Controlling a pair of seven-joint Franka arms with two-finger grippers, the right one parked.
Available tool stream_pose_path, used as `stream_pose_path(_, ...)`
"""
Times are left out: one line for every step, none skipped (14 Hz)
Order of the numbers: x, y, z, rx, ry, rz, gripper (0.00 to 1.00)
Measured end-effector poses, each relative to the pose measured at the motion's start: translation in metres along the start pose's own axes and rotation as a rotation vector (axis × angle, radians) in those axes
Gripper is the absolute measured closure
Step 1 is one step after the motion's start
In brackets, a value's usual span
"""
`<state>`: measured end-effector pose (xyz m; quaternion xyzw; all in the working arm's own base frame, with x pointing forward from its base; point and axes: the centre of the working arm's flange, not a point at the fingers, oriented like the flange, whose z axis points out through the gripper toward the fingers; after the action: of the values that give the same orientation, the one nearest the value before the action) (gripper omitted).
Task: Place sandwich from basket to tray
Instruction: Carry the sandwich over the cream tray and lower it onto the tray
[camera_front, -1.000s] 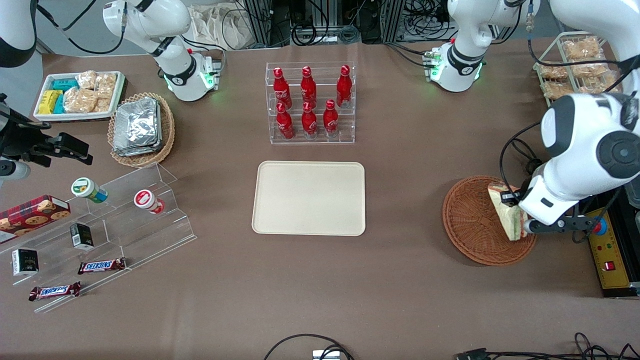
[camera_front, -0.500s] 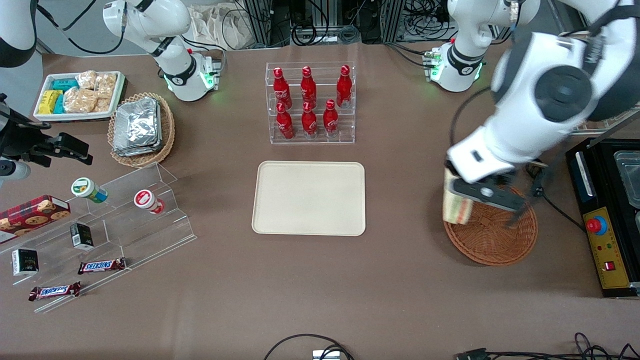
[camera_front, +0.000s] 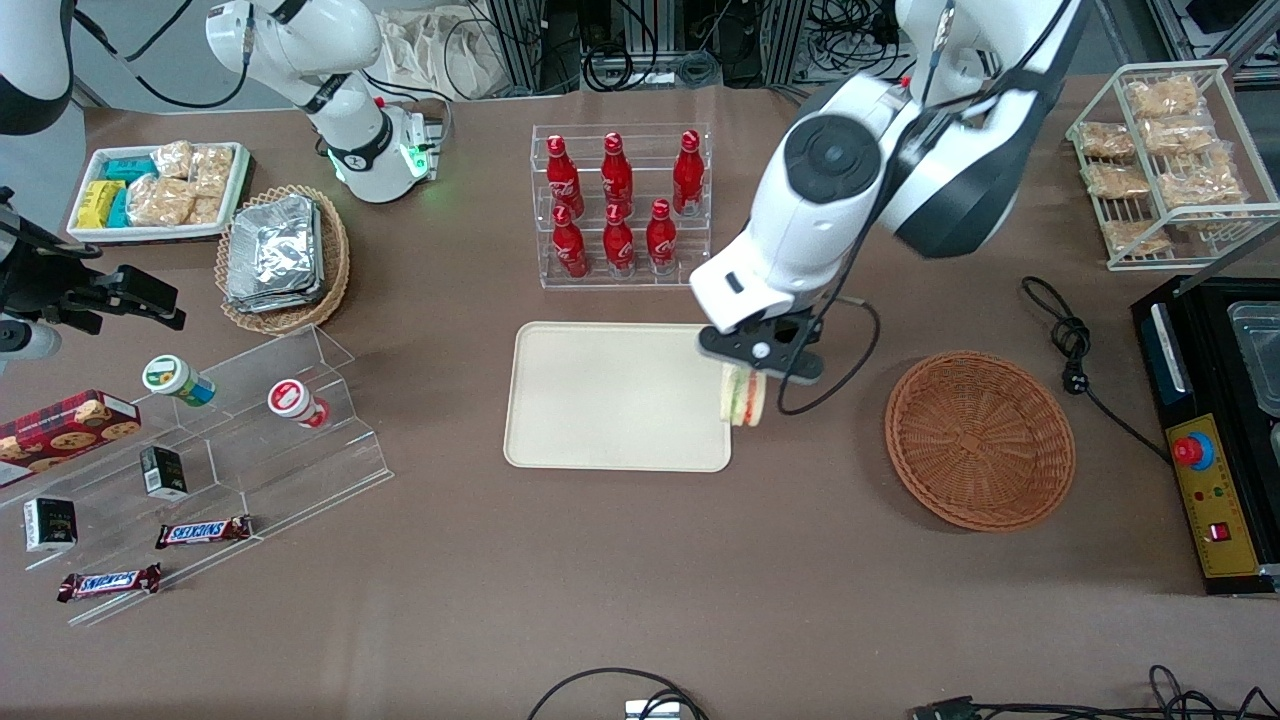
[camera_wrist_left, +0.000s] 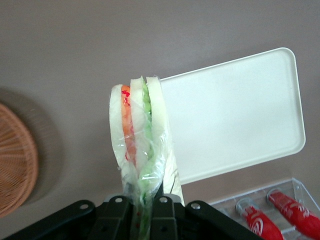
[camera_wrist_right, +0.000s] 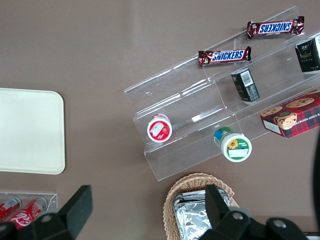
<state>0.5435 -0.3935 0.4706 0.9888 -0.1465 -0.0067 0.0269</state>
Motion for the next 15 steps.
stream_pose_path(0.004, 0.005, 0.025, 0.009, 0.004, -0.007, 0.85)
stream_pose_path(0.006, 0.011, 0.051, 0.018, 0.009, -0.022, 0.85)
stream_pose_path(0.007, 0.019, 0.076, 0.025, 0.011, -0.035, 0.85)
stream_pose_path(0.005, 0.030, 0.101, 0.044, 0.013, -0.039, 0.85)
stream_pose_path(0.002, 0.041, 0.126, 0.072, 0.020, -0.040, 0.85)
stream_pose_path(-0.002, 0.052, 0.149, 0.094, 0.032, -0.044, 0.85)
stream_pose_path(-0.006, 0.059, 0.171, 0.103, 0.041, -0.043, 0.85)
stream_pose_path(-0.011, 0.065, 0.190, 0.104, 0.044, -0.035, 0.85)
stream_pose_path(-0.015, 0.068, 0.206, 0.101, 0.040, -0.026, 0.85)
stream_pose_path(-0.019, 0.069, 0.217, 0.100, 0.031, -0.022, 0.85)
stream_pose_path(-0.021, 0.068, 0.223, 0.101, 0.024, -0.021, 0.85)
stream_pose_path(-0.023, 0.068, 0.226, 0.101, 0.021, -0.027, 0.85)
stream_pose_path(-0.024, 0.069, 0.228, 0.101, 0.020, -0.036, 0.85)
stream_pose_path(-0.024, 0.069, 0.228, 0.101, 0.020, -0.043, 0.85)
stream_pose_path(-0.025, 0.070, 0.229, 0.101, 0.019, -0.047, 0.85)
